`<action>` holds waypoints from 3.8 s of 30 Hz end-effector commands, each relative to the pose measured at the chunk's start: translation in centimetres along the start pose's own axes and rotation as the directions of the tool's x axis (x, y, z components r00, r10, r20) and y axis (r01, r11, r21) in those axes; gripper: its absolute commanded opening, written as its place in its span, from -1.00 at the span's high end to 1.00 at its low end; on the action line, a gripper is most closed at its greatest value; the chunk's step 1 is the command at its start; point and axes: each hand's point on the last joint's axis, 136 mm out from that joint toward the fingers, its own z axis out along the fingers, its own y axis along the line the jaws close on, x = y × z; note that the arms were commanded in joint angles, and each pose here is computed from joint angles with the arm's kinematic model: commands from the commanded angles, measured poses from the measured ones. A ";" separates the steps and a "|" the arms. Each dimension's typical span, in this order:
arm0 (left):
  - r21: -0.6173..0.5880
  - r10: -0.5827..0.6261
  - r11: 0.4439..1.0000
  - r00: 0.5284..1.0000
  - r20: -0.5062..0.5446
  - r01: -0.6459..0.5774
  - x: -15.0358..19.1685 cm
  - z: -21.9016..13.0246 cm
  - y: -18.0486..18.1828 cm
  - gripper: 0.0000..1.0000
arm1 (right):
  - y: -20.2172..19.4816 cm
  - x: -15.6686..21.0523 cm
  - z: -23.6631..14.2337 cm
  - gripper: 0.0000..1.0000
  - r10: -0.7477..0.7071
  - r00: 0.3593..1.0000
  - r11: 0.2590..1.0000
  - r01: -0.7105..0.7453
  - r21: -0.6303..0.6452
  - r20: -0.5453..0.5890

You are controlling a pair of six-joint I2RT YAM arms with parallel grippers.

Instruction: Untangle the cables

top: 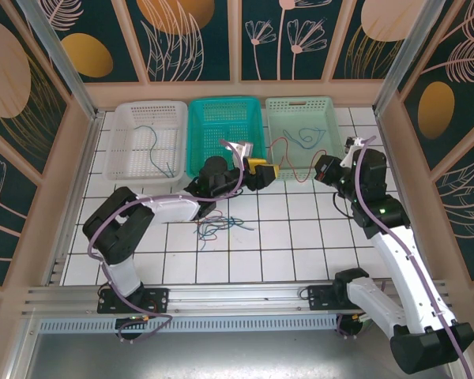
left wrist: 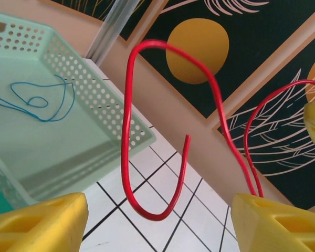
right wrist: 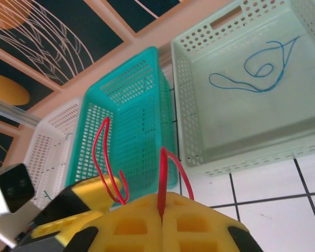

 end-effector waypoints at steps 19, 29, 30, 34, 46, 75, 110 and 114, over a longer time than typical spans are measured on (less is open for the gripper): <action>0.183 -0.018 0.983 0.991 0.136 -0.007 -3.2 -1.0 -4.1 -0.34 | 2.2 -1.9 -2.0 1.00 0.000 0.997 0.996 0.007 -0.084 0.083; 0.344 -0.097 0.939 0.975 0.200 0.023 -3.1 -3.3 -6.1 -0.49 | 3.3 -2.8 -1.3 1.00 0.027 0.996 0.991 -0.016 -0.130 0.088; 0.352 -0.110 0.936 0.971 0.212 0.030 -3.5 -3.3 -6.1 -0.49 | 3.4 -2.8 -1.4 1.00 0.029 0.996 0.990 -0.017 -0.138 0.086; 0.372 -0.159 0.926 0.958 0.239 0.061 -4.5 -2.4 -6.0 -0.49 | 3.8 -2.6 -1.7 1.00 0.031 0.996 0.987 -0.017 -0.160 0.082; 0.420 -0.341 0.876 0.920 0.192 0.237 -4.5 -1.5 -5.1 -0.34 | 4.0 -3.9 -2.5 1.00 0.029 0.990 0.988 -0.008 -0.153 0.137; 0.482 -0.457 0.837 0.813 0.361 0.257 -5.9 -4.1 -6.4 -0.35 | 5.3 -4.9 -2.3 1.00 0.051 0.985 0.976 -0.014 -0.216 0.166; 0.492 -0.360 0.865 0.803 0.475 0.097 -9.9 -3.0 -8.7 -0.12 | 4.9 -3.3 -1.8 1.00 0.080 0.989 0.968 -0.047 -0.245 0.124; 0.484 -0.361 0.868 0.813 0.457 0.112 -9.7 -2.0 -8.4 0.07 | 5.1 -3.4 -1.9 1.00 0.079 0.989 0.966 -0.044 -0.254 0.127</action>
